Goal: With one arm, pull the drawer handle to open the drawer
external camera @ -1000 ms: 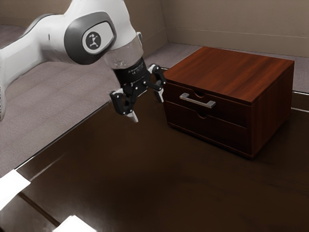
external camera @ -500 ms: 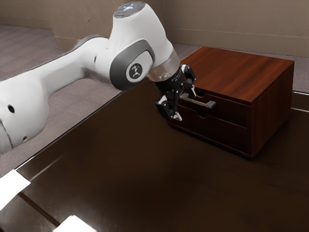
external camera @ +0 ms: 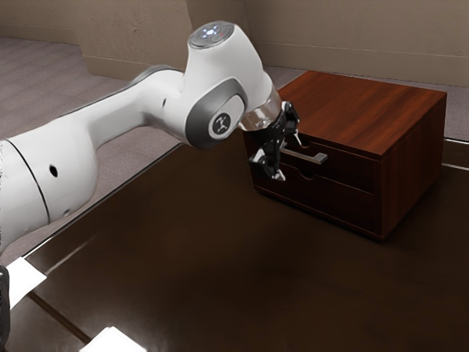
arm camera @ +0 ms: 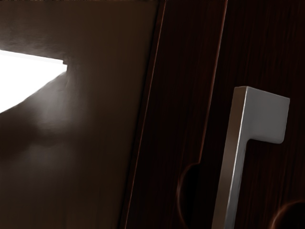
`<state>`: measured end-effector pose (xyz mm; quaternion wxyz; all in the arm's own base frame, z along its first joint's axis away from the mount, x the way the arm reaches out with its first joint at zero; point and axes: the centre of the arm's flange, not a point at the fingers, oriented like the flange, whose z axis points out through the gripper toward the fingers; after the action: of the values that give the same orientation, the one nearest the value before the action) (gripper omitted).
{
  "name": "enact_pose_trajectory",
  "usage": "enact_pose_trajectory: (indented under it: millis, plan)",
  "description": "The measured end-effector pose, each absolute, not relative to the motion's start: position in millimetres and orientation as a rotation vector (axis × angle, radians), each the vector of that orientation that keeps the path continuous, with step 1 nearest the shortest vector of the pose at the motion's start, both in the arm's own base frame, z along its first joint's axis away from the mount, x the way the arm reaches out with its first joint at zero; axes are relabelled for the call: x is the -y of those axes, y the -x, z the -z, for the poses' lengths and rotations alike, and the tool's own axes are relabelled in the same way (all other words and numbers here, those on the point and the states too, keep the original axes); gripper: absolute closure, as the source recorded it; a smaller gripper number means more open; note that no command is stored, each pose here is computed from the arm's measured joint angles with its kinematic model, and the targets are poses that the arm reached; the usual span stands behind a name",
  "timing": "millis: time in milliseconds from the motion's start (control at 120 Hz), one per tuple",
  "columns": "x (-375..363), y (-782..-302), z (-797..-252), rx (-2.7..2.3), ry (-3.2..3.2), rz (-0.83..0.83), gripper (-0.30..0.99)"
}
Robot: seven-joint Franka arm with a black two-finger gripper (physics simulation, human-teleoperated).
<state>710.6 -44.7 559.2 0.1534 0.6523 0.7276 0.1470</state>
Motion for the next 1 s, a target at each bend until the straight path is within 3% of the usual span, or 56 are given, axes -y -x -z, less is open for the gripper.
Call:
enact_pose_trajectory:
  millis: [200,583,1000]
  plan:
    - [38.8,-720.7,-537.2,-2.112,-1.834,-0.407,0.1]
    - [36.9,-720.4,-534.6,-2.139,-1.794,-0.397,0.29]
    - [35.9,-705.2,-538.1,-2.227,-1.816,-0.336,0.32]
